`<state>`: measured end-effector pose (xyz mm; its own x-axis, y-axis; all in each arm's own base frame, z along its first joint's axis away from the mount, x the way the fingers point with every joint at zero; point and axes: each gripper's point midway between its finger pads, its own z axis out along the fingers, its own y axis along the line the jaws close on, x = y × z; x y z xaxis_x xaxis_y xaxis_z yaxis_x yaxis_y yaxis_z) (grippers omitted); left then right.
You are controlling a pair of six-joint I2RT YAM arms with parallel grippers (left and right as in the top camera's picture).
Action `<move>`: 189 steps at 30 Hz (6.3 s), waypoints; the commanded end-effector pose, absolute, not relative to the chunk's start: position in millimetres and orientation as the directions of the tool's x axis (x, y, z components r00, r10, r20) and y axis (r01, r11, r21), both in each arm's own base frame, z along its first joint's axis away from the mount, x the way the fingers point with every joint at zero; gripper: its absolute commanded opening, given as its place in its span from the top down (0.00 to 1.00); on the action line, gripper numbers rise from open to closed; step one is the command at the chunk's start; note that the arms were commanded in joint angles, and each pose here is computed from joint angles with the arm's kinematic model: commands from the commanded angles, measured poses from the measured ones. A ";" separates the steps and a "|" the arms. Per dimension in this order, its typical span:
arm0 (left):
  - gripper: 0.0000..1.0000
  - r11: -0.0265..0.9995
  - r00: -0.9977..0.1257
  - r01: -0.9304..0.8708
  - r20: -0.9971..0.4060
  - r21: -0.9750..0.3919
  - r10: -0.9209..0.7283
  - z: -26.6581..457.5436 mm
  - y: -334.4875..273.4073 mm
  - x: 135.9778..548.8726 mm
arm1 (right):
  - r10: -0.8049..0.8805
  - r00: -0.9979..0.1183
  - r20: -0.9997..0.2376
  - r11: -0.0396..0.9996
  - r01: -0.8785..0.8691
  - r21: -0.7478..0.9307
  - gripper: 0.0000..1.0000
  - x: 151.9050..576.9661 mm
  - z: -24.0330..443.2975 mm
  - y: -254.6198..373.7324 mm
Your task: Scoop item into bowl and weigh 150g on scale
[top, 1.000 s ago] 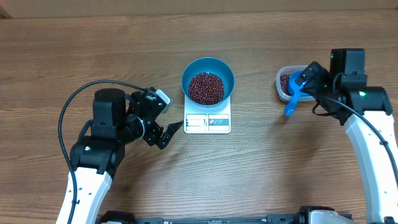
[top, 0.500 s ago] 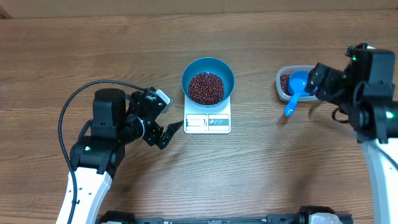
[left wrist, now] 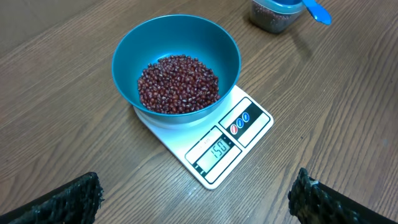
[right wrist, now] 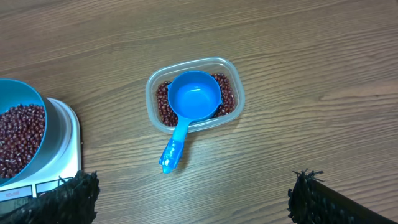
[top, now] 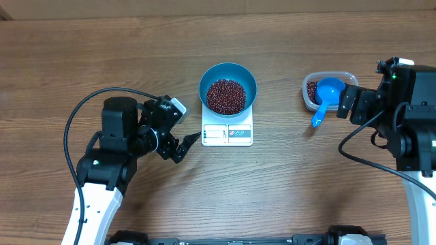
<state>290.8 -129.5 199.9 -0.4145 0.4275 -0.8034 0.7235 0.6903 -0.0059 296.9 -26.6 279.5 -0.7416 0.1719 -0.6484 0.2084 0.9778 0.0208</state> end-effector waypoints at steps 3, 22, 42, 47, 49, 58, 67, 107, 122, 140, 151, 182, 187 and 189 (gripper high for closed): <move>0.00 0.687 -0.402 0.726 -0.805 0.010 0.437 199.8 -127.3 290.9 | 0.164 -0.728 -0.666 0.978 0.209 0.013 0.00 302.8 288.5 -28.9; 0.00 0.687 -0.402 0.726 -0.805 0.010 0.437 199.6 -127.3 290.9 | 0.165 -0.747 -0.644 0.978 0.209 0.008 0.00 307.7 280.2 -29.0; 0.01 0.687 -0.402 0.726 -0.805 0.010 0.437 199.8 -127.3 290.9 | 0.165 -0.747 -0.644 0.978 0.209 0.008 0.00 307.7 280.2 -29.0; 0.01 0.687 -0.402 0.726 -0.805 0.010 0.437 199.8 -127.3 290.9 | 0.165 -0.747 -0.644 0.978 0.209 0.008 0.00 307.7 280.2 -29.0; 0.01 0.687 -0.402 0.726 -0.805 0.010 0.437 199.8 -127.3 290.9 | 0.165 -0.747 -0.644 0.978 0.209 0.008 0.00 307.7 280.2 -29.0; 0.00 0.687 -0.404 0.727 -0.803 0.008 0.437 198.8 -127.3 291.1 | 0.165 -0.747 -0.644 0.978 0.209 0.008 0.00 307.7 280.2 -29.0; 0.00 0.687 -0.462 0.725 -0.767 -0.038 0.445 177.3 -128.1 296.9 | 0.165 -0.747 -0.644 0.978 0.209 0.008 0.00 307.7 280.2 -29.0; 0.01 0.694 -0.680 0.680 -0.558 -0.237 0.476 65.2 -130.3 312.8 | 0.165 -0.747 -0.644 0.978 0.209 0.008 0.00 307.7 280.2 -29.0; 0.01 0.784 -0.722 0.606 -0.505 -0.132 0.473 56.2 -129.0 321.8 | 0.165 -0.747 -0.644 0.978 0.209 0.008 0.00 307.7 280.2 -29.0; 0.00 0.908 -0.857 0.388 -0.424 -0.159 0.292 49.2 -157.4 307.8 | 0.165 -0.747 -0.644 0.978 0.209 0.008 0.00 307.7 280.2 -29.0; 0.00 0.902 -0.830 0.427 -0.424 -0.069 0.361 39.6 -176.4 301.9 | 0.165 -0.747 -0.644 0.978 0.209 0.008 0.00 307.7 280.2 -29.0; 0.00 0.954 -0.860 0.299 -0.436 -0.008 0.266 37.4 -180.6 299.3 | 0.165 -0.747 -0.644 0.978 0.209 0.008 0.00 307.8 280.2 -29.0; 0.00 0.955 -0.846 0.295 -0.466 -0.010 0.257 41.1 -183.3 306.1 | 0.165 -0.747 -0.644 0.978 0.209 0.008 0.00 307.8 280.2 -29.0; 0.01 0.957 -0.825 0.289 -0.509 -0.007 0.245 46.9 -186.1 315.9 | 0.165 -0.747 -0.644 0.978 0.209 0.008 0.00 307.7 280.2 -29.0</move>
